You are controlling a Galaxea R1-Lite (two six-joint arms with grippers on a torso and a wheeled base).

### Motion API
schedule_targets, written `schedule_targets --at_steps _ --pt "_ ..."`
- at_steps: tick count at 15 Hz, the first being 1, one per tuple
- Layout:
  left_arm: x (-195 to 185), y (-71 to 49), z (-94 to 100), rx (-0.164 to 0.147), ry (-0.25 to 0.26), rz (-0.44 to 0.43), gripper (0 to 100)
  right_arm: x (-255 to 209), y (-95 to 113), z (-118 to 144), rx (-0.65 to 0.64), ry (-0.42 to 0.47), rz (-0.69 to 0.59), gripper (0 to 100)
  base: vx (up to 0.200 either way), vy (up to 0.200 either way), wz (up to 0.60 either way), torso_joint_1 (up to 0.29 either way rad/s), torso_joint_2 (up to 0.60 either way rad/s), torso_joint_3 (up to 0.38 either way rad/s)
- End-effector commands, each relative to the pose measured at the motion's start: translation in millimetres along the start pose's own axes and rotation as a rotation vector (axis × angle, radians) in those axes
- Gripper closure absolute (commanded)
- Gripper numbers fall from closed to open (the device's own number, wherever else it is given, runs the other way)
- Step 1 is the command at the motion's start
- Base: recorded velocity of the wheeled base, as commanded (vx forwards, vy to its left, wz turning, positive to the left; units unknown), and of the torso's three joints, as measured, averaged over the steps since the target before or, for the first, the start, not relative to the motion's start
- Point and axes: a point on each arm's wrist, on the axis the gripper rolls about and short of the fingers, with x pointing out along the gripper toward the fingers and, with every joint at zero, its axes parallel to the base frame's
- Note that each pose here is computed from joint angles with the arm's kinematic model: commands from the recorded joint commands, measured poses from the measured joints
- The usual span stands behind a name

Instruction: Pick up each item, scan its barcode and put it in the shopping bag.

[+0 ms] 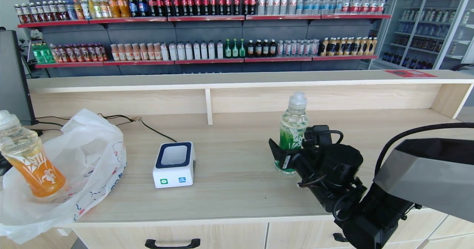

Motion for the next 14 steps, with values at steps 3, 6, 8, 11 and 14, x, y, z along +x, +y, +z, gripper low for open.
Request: schedule_targets --at_steps 3,6,8,11,14 --pt "0.0 0.0 0.0 0.000 0.000 -0.001 0 2.9 1.5 3.2 0.006 -0.018 0.002 100 0.000 0.000 0.00 0.000 0.00 0.000" --pt "0.0 0.0 0.0 0.000 0.000 -0.002 0 3.7 3.8 1.2 0.009 -0.016 0.003 100 0.000 0.000 0.00 0.000 0.00 0.000" --pt "0.0 0.0 0.0 0.000 0.000 -0.001 0 3.1 3.1 2.4 0.010 -0.018 0.002 100 0.000 0.000 0.00 0.000 0.00 0.000" --pt "0.0 0.0 0.0 0.002 0.000 -0.001 0 3.0 3.6 1.8 0.009 -0.016 0.003 100 0.000 0.000 0.00 0.000 0.00 0.000" --pt "0.0 0.0 0.0 0.000 0.000 -0.002 0 -2.5 12.7 7.6 0.027 -0.031 -0.007 100 0.000 0.000 0.00 0.000 0.00 0.000"
